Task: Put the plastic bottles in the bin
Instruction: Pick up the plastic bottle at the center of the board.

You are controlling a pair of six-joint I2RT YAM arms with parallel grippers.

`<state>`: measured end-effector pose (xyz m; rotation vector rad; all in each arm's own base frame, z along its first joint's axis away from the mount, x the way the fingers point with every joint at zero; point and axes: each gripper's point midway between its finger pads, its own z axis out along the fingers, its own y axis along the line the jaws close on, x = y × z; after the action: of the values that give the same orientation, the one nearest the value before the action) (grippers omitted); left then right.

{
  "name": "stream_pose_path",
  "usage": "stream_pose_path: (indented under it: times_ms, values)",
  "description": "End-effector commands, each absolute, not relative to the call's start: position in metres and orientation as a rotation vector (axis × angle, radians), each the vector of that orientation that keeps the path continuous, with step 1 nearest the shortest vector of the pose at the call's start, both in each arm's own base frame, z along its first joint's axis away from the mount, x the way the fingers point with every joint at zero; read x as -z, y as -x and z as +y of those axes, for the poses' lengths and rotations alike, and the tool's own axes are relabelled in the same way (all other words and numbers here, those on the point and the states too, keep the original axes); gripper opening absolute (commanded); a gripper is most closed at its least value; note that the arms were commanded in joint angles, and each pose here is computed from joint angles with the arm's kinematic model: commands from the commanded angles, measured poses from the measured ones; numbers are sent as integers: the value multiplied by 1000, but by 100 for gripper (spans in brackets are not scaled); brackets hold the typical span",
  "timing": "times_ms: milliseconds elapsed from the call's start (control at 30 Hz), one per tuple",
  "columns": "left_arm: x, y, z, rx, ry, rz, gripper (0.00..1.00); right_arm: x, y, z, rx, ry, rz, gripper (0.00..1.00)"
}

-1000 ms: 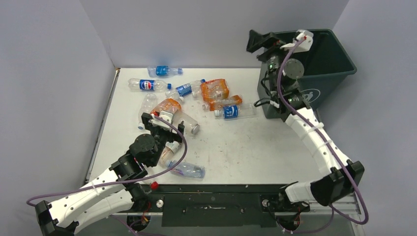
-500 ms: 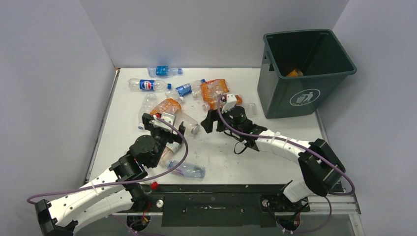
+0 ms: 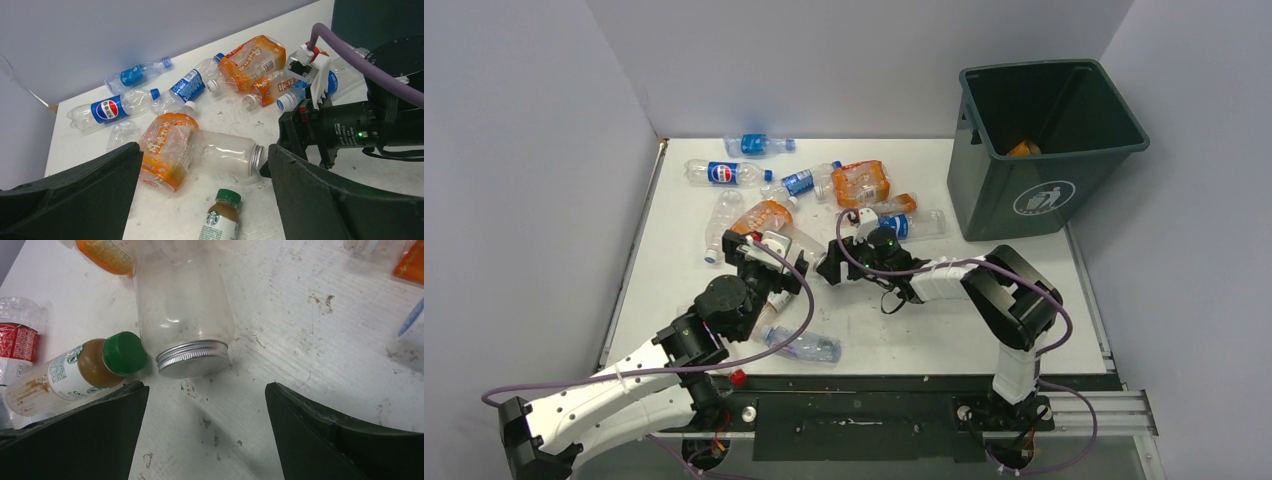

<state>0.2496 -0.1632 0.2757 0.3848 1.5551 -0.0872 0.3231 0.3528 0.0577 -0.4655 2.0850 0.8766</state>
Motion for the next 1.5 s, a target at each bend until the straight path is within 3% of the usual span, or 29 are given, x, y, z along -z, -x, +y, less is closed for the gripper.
stream_pose_path:
  times_ms: [0,567,767,1067,1467]
  values:
    - [-287,-250,-166,109,-366,1522,96,-106,-345,380,-963,497,1886,90]
    - [-286,-247,-172,122,-393,1519,96,-72,-355,396,-940,578,1940,90]
    - [-286,-246,-172,126,-398,1517,96,-67,-352,398,-952,592,1942,96]
    - [-287,-244,-174,130,-408,1512,96,-77,-347,397,-985,604,1893,59]
    - [-287,-243,-175,132,-418,1507,96,-105,-328,366,-977,572,1858,31]
